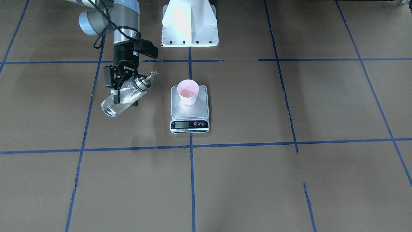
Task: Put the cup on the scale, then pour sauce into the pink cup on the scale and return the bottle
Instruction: 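Carry the bottle with the right gripper over the pink cup and tilt it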
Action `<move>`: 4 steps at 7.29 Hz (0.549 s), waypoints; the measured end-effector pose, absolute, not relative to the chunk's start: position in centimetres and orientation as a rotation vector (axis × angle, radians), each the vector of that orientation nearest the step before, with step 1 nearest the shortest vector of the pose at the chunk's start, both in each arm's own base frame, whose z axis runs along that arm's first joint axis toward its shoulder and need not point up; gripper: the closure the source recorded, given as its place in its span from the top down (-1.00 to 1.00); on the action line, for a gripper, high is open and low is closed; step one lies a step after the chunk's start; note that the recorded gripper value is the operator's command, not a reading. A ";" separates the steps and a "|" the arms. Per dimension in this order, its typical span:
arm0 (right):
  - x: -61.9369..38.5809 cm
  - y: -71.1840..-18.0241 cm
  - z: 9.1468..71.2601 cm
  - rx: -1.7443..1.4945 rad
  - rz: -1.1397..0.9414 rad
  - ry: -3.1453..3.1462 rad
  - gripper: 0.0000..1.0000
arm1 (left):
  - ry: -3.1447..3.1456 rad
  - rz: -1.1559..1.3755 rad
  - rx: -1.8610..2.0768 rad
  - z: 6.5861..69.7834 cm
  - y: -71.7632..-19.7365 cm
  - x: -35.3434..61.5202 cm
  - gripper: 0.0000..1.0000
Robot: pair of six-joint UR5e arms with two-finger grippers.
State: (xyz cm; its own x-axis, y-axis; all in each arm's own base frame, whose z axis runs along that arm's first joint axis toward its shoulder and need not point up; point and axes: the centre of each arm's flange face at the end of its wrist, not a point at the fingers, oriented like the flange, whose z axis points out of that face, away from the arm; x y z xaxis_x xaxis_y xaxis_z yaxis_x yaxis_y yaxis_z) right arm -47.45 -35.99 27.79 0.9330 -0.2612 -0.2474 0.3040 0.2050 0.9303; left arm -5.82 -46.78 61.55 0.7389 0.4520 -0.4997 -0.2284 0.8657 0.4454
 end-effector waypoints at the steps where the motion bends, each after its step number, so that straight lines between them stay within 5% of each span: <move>1: -48.6 -35.3 27.5 1.300 -0.424 0.102 -1.00 | 0.637 0.386 0.370 61.7 -46.7 -5.9 1.00; 4: -50.7 -34.3 28.3 1.295 -0.577 0.351 -1.00 | 0.634 0.386 0.363 62.2 -46.7 -5.9 1.00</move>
